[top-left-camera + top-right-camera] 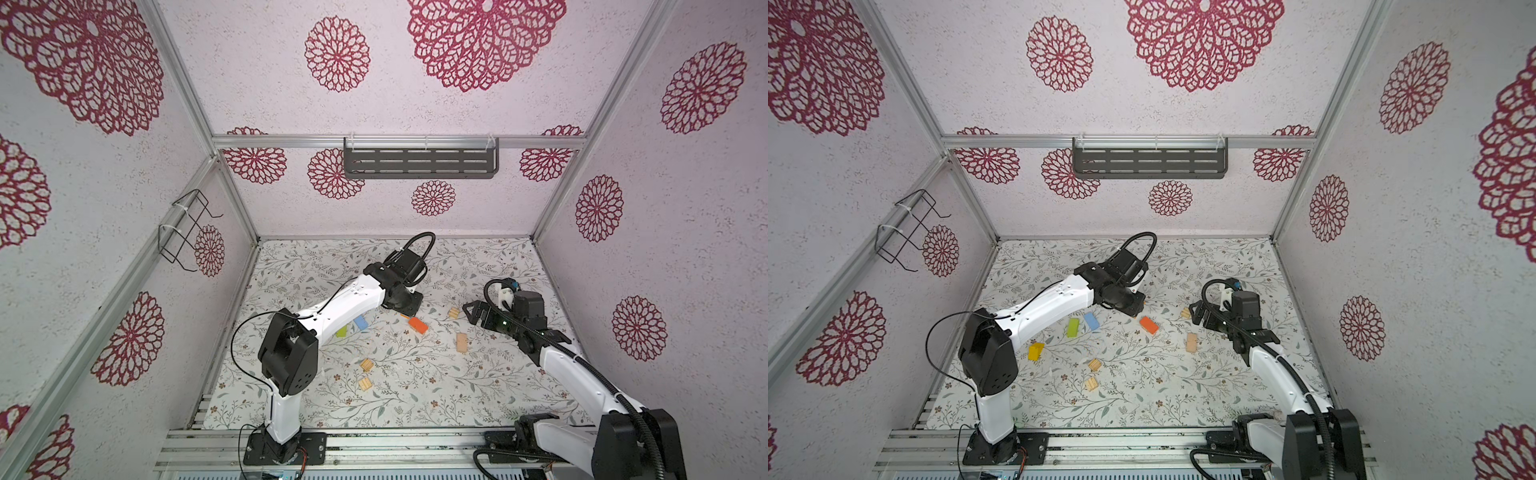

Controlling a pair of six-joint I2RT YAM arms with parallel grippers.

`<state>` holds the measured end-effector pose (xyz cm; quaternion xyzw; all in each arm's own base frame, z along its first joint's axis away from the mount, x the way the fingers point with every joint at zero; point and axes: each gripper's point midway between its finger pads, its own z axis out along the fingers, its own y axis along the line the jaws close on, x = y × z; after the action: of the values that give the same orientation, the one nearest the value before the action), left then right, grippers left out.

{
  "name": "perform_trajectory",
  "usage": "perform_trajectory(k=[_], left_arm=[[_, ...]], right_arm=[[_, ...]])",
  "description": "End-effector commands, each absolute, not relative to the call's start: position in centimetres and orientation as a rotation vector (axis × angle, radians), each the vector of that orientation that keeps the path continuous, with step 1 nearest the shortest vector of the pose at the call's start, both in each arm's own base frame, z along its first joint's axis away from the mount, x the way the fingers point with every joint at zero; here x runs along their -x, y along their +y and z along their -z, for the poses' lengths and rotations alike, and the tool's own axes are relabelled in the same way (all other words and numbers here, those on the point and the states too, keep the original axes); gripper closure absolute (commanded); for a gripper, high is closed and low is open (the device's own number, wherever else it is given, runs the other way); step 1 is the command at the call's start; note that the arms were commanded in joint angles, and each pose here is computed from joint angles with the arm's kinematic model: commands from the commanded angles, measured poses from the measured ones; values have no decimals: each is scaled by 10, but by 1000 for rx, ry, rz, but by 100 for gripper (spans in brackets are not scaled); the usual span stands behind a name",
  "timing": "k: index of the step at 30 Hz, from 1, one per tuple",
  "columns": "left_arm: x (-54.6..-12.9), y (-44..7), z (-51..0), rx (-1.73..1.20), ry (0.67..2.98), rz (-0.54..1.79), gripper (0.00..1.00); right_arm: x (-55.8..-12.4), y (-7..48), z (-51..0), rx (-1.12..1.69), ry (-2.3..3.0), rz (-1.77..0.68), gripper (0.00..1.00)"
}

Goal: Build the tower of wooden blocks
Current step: 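Carry the orange block over the red block with the left gripper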

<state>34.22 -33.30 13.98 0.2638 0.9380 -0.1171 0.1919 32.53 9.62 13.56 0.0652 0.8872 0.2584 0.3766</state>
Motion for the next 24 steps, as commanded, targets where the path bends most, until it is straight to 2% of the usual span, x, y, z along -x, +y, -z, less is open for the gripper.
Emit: perform_trajectory(k=[1,13,24], left_arm=[[-344,-346,-130,-910,2601,322,74],[-361,-372,-104,-1129,2554,274,74],[-345,-381,-85,-1158,2596,310,73]], right_arm=[[-330,99,-153,-157,2200,-709,1],[-333,100,-143,-164,2211,-727,1],[-336,100,-139,-178,2215,-725,1]])
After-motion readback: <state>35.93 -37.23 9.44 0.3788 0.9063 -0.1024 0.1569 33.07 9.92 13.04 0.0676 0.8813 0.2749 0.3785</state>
